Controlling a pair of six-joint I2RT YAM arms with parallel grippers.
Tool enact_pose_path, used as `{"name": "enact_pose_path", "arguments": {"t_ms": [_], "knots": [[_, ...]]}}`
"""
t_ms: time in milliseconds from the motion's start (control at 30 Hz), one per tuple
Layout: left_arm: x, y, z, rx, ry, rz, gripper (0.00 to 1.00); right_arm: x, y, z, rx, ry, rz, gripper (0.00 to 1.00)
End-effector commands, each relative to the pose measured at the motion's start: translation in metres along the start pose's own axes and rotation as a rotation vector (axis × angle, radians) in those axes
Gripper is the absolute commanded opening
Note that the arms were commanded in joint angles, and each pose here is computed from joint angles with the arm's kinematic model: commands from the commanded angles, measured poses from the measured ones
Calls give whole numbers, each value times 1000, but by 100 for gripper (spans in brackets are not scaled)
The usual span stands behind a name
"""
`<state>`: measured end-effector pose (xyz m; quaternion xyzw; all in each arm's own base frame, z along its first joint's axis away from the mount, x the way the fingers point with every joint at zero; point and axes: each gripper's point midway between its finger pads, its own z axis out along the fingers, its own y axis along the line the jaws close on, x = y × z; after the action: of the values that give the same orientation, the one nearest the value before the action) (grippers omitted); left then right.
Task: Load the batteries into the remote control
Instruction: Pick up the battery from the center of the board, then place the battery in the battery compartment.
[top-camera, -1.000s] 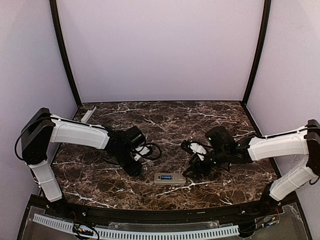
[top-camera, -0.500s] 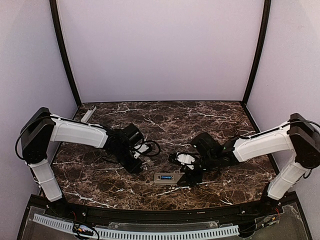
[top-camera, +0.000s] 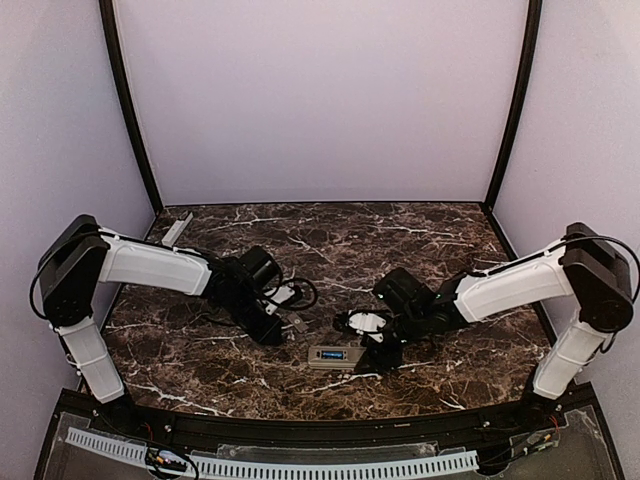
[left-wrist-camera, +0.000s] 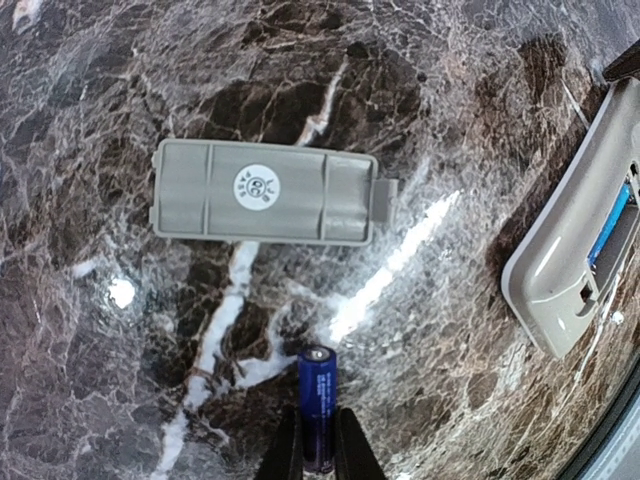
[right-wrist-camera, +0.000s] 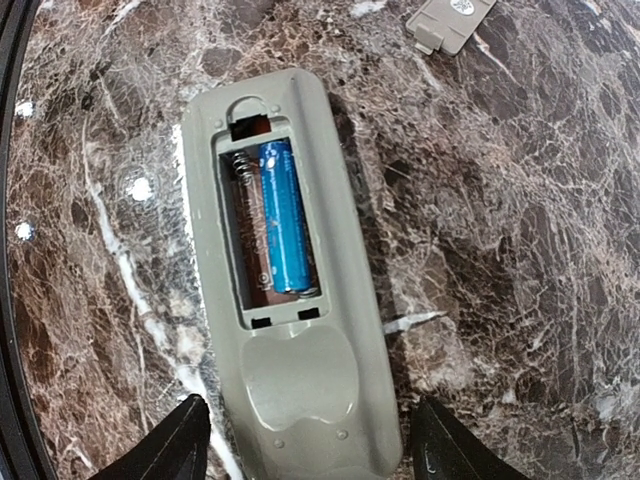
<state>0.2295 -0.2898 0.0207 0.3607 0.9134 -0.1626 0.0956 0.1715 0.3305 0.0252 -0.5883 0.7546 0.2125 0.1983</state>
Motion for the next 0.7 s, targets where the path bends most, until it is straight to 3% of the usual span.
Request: {"name": "enact_pose_path", "arguments": {"t_ms": [0,167,267,500,667], "knots": [[-2,-12,-9,75,-42,-5,0,-22,-3,-16,45,-65,-10,69],[-28,-31,-36,157,-201,10,1,-52,-17,-49,109,-197,37,72],[-59,-44,-62,207,-366,17,0,-71,-30,-68,134,-279,107,71],[-123,-85,-144,443,-811,-7,0,-126,-48,-120,98,-564,261,62],[-127,-94,-157,425,-920,27,0,-152,-58,-151,34,-715,337,50]]}}
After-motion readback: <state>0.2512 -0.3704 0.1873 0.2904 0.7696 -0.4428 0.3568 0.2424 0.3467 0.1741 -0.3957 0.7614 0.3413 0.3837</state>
